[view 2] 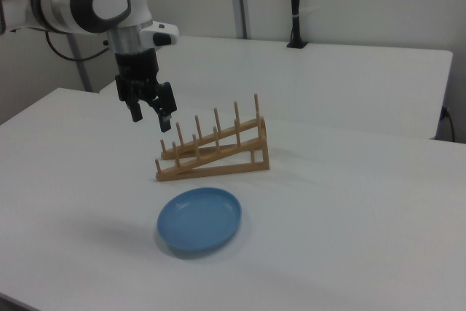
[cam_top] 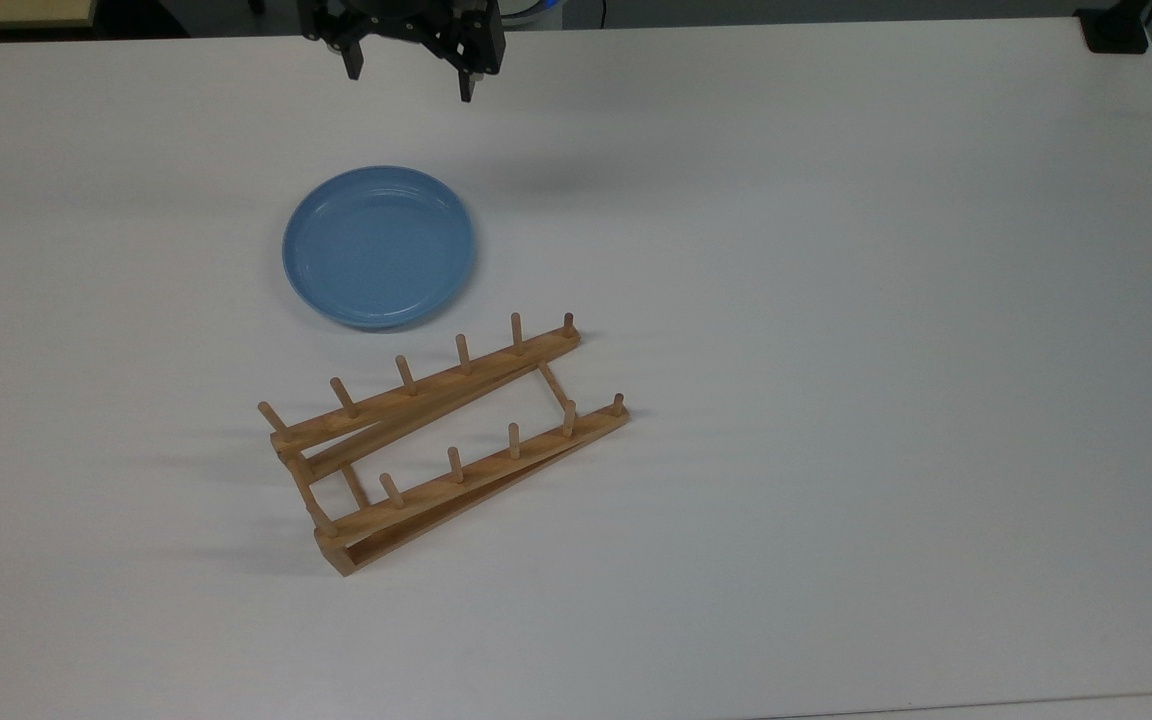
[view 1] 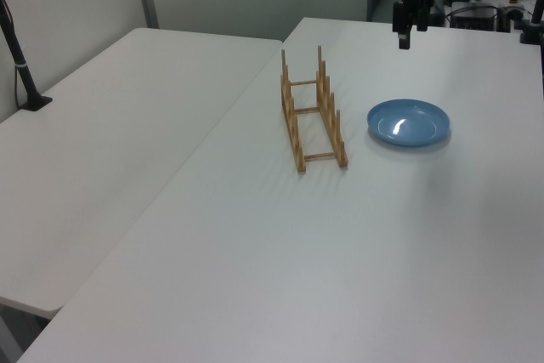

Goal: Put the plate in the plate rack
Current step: 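Move the gripper down to the rim of the light blue plate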

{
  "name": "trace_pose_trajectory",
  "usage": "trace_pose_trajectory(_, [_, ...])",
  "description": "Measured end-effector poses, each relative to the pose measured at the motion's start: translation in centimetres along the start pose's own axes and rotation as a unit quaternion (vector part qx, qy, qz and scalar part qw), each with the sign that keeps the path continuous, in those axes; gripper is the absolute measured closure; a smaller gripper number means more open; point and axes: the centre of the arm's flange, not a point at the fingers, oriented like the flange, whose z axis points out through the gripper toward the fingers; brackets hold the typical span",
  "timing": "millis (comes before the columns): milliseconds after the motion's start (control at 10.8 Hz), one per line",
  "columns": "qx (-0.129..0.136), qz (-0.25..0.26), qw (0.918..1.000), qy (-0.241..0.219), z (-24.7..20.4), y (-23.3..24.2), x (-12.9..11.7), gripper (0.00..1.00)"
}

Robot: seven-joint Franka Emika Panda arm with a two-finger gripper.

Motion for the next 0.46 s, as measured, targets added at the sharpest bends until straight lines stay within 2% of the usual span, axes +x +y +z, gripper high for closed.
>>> trace_pose_trajectory(92, [0.000, 0.002, 1.0000, 0.001, -0.2, 0.2, 0.0, 0.00])
trace_pose_trajectory(462, [0.010, -0.046, 0.9985, -0.028, 2.9, 1.4, 1.5, 0.00])
